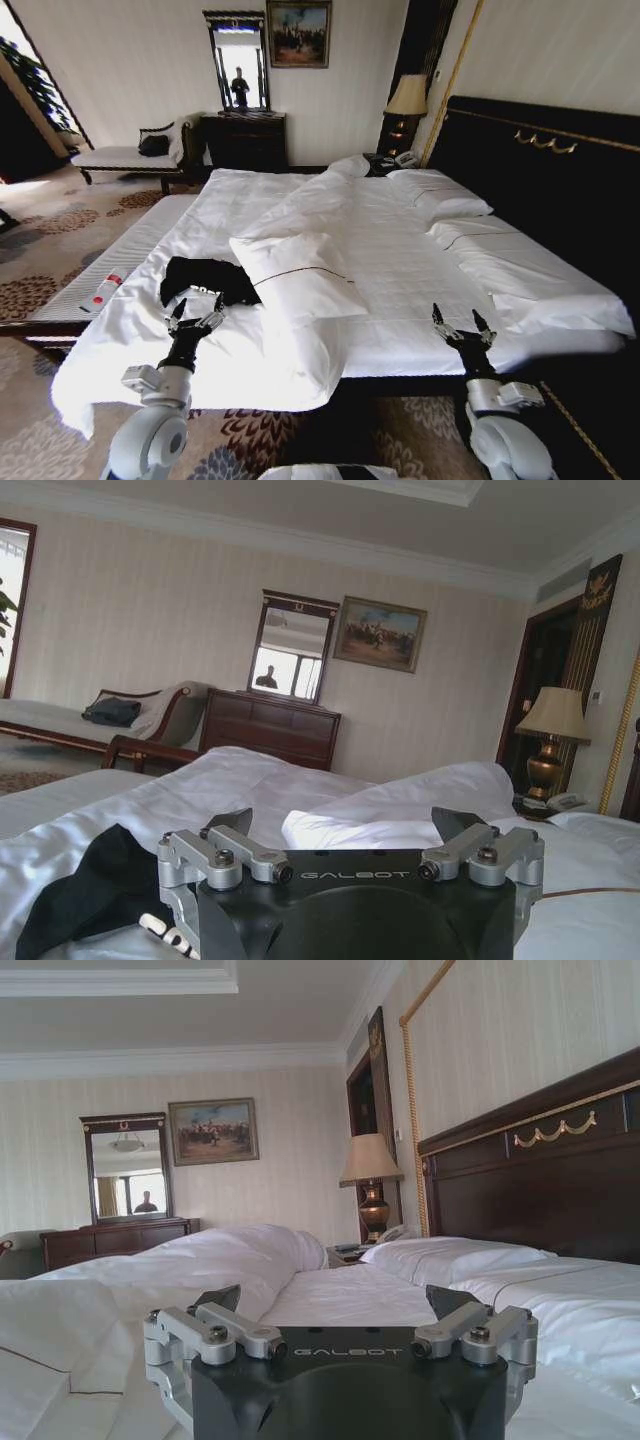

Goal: Fold the clothes on the bed.

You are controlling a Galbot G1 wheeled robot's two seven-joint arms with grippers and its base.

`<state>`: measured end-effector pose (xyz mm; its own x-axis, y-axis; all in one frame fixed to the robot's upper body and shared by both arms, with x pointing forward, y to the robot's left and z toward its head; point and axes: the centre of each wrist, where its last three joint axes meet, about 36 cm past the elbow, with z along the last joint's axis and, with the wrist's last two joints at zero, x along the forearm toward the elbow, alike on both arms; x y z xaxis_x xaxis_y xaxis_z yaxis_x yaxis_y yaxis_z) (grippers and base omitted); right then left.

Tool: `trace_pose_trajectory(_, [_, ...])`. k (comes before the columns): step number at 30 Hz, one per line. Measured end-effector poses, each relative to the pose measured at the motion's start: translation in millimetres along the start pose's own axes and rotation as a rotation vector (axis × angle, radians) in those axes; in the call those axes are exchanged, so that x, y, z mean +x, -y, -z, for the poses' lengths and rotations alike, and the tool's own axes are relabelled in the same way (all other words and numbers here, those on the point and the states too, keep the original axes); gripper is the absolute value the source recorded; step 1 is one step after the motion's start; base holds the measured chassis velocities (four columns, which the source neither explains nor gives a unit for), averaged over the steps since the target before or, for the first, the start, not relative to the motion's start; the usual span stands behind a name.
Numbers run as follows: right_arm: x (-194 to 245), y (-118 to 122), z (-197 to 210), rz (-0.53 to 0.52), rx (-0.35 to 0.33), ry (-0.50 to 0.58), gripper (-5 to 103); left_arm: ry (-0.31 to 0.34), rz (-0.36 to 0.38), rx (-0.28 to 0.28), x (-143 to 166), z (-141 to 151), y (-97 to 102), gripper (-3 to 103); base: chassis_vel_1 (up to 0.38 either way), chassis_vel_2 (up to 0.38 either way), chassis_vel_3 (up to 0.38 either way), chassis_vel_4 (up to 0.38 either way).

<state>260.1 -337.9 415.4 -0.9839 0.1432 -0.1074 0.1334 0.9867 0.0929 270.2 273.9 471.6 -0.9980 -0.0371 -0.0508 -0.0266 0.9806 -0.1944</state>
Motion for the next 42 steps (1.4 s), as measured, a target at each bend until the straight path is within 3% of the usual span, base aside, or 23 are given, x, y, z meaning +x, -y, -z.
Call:
trace_pose_trajectory(13, [-5.8, -0.2, -1.4, 0.008, -0.031, 0.000, 100, 0.002, 0.018, -0.012, -0.4, 0.9, -8.1, 100, 0.039, 0.128, -0.044, -0.130])
trace_pose_trajectory(16, [-9.2, -2.9, -0.2, 0.010, -0.077, 0.007, 100, 0.001, 0.023, -0.016, 0.7, 0.6, -9.5, 100, 0.027, 0.072, -0.048, -0.101])
trace_pose_trajectory(20, [-33.0, -4.7, 17.7, 0.044, -0.227, 0.034, 100, -0.004, 0.025, -0.017, 4.8, -0.5, -6.2, 100, 0.012, 0.026, -0.015, -0.028])
trace_pose_trajectory(23, [-47.5, -2.7, 27.5, 0.062, -0.262, 0.046, 100, -0.005, 0.025, -0.018, 6.8, -0.3, -4.5, 100, 0.000, 0.000, 0.000, 0.000])
trace_pose_trajectory(26, [-90.5, 0.4, 54.2, 0.085, -0.383, 0.025, 100, -0.010, 0.030, -0.026, 14.0, 1.2, -0.9, 100, 0.000, 0.000, 0.000, 0.000])
trace_pose_trajectory(27, [-90.5, 0.4, 54.2, 0.085, -0.383, 0.025, 100, -0.010, 0.030, -0.026, 14.0, 1.2, -0.9, 100, 0.000, 0.000, 0.000, 0.000])
trace_pose_trajectory(29, [-107.4, -1.1, 67.1, 0.078, -0.478, -0.037, 100, -0.013, 0.034, -0.029, 17.5, 2.2, 0.2, 100, 0.000, 0.000, 0.000, 0.000])
trace_pose_trajectory(30, [-145.5, -4.9, 83.7, 0.071, -0.659, -0.163, 100, -0.012, 0.056, -0.032, 23.3, 4.6, -0.6, 100, 0.000, 0.000, 0.000, 0.000])
trace_pose_trajectory(32, [-171.6, -5.1, 84.6, 0.077, -0.722, -0.209, 100, -0.013, 0.073, -0.029, 27.7, 5.7, -0.7, 100, 0.000, 0.000, 0.000, 0.000])
trace_pose_trajectory(33, [-171.6, -5.1, 84.6, 0.077, -0.722, -0.209, 100, -0.013, 0.073, -0.029, 27.7, 5.7, -0.7, 100, 0.000, 0.000, 0.000, 0.000])
trace_pose_trajectory(36, [-218.5, -8.1, 88.9, 0.136, -0.841, -0.342, 100, -0.007, 0.104, -0.027, 35.6, 9.3, -0.5, 100, 0.000, 0.000, 0.000, 0.000])
trace_pose_trajectory(42, [-247.1, -23.0, 88.2, 0.204, -0.864, -0.453, 100, -0.004, 0.134, -0.027, 39.0, 10.3, -3.5, 100, 0.000, 0.000, 0.000, 0.000])
